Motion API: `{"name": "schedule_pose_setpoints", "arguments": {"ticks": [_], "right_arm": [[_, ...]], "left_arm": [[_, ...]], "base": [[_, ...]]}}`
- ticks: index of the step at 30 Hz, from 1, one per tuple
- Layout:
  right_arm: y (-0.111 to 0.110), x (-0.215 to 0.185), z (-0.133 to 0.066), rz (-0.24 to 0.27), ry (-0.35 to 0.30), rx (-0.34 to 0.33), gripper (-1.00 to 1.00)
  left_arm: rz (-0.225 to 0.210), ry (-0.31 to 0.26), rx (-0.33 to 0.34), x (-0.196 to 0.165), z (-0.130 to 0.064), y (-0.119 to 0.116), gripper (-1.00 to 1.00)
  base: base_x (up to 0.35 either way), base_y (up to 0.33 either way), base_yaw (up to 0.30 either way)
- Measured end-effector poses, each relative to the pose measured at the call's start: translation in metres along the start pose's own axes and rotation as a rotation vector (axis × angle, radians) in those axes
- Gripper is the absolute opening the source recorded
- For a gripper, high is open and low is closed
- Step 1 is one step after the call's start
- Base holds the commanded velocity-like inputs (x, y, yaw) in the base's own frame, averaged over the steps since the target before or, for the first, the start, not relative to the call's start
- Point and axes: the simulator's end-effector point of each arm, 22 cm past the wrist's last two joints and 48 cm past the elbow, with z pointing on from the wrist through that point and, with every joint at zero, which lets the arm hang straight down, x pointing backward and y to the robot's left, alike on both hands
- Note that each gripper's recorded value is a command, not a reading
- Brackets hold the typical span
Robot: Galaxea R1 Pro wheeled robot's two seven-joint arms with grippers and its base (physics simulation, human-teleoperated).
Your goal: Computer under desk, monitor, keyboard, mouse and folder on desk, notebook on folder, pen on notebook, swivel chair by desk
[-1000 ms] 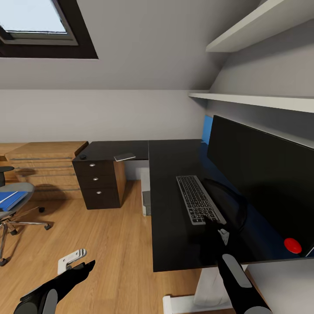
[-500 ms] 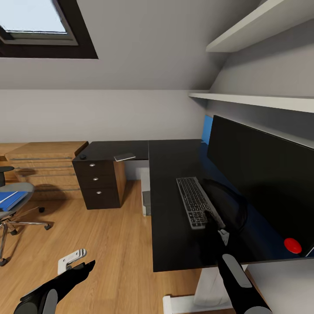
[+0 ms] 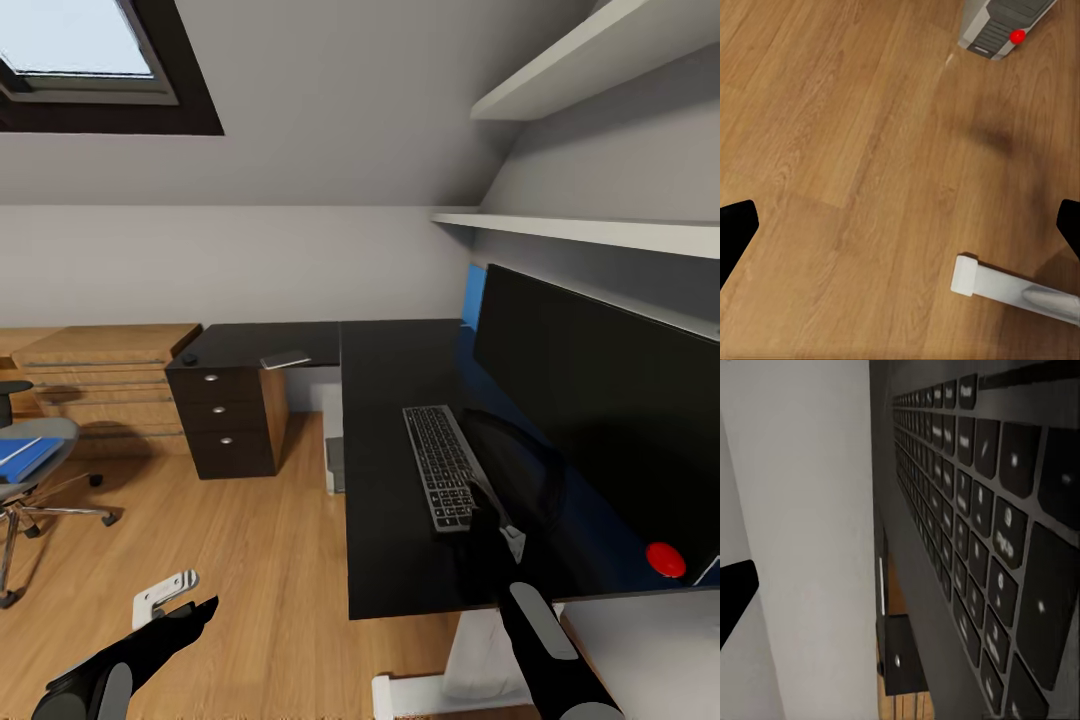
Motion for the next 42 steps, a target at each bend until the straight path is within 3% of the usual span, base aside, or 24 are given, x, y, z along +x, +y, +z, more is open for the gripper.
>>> {"name": "schedule_pose_setpoints", "arguments": {"ticks": [42], "right_arm": [[-0.0013, 0.0003, 0.0021, -0.008, 0.002, -0.021, 1.00]], "left_arm": [[-0.002, 0.005, -0.005, 0.0079, 0.0069, 0.0057, 1.00]], "base": [[-0.038, -0.010, 0.000]]}}
